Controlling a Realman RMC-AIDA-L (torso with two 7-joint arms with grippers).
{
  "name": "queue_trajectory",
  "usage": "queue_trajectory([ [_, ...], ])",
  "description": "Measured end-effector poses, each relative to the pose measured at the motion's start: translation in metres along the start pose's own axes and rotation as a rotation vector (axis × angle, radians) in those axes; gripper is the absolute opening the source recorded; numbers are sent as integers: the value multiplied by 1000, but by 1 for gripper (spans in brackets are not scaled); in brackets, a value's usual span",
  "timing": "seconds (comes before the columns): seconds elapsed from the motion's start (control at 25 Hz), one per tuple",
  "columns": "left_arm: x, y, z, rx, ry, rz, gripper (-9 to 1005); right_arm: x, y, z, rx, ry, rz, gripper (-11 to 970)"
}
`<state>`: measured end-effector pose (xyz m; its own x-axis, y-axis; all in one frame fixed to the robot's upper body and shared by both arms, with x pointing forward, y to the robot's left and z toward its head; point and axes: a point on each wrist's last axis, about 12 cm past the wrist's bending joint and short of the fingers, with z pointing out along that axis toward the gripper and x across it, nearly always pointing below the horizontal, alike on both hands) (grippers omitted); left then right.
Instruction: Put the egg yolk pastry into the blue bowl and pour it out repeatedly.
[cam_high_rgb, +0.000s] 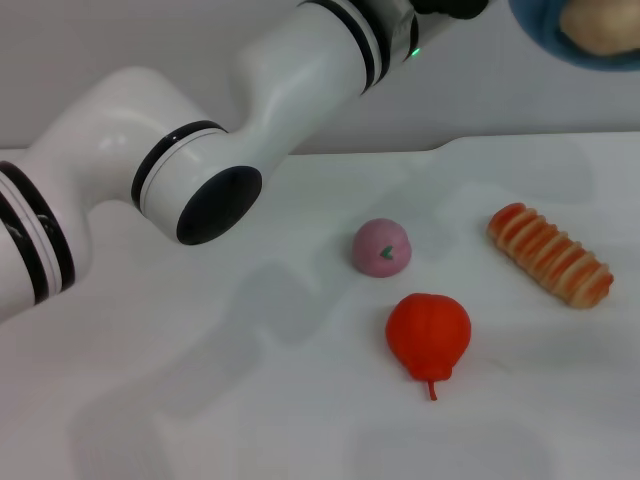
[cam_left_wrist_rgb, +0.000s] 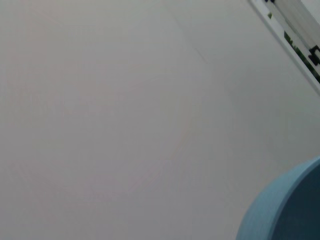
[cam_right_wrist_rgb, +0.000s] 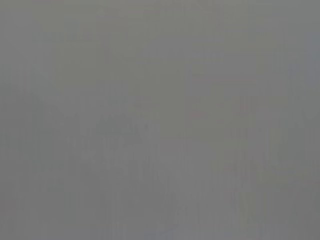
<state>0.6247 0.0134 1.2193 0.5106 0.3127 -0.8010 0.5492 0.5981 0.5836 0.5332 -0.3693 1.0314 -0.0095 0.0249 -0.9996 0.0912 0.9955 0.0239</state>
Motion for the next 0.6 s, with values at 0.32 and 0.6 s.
queue_trajectory([
  [0.32, -3, -7, -3, 11, -33, 41, -1, 1, 0, 0, 0, 5, 0, 533],
  [0.6, 6, 1, 5, 40, 120, -28, -2, -1, 0, 1, -2, 0, -3, 533],
])
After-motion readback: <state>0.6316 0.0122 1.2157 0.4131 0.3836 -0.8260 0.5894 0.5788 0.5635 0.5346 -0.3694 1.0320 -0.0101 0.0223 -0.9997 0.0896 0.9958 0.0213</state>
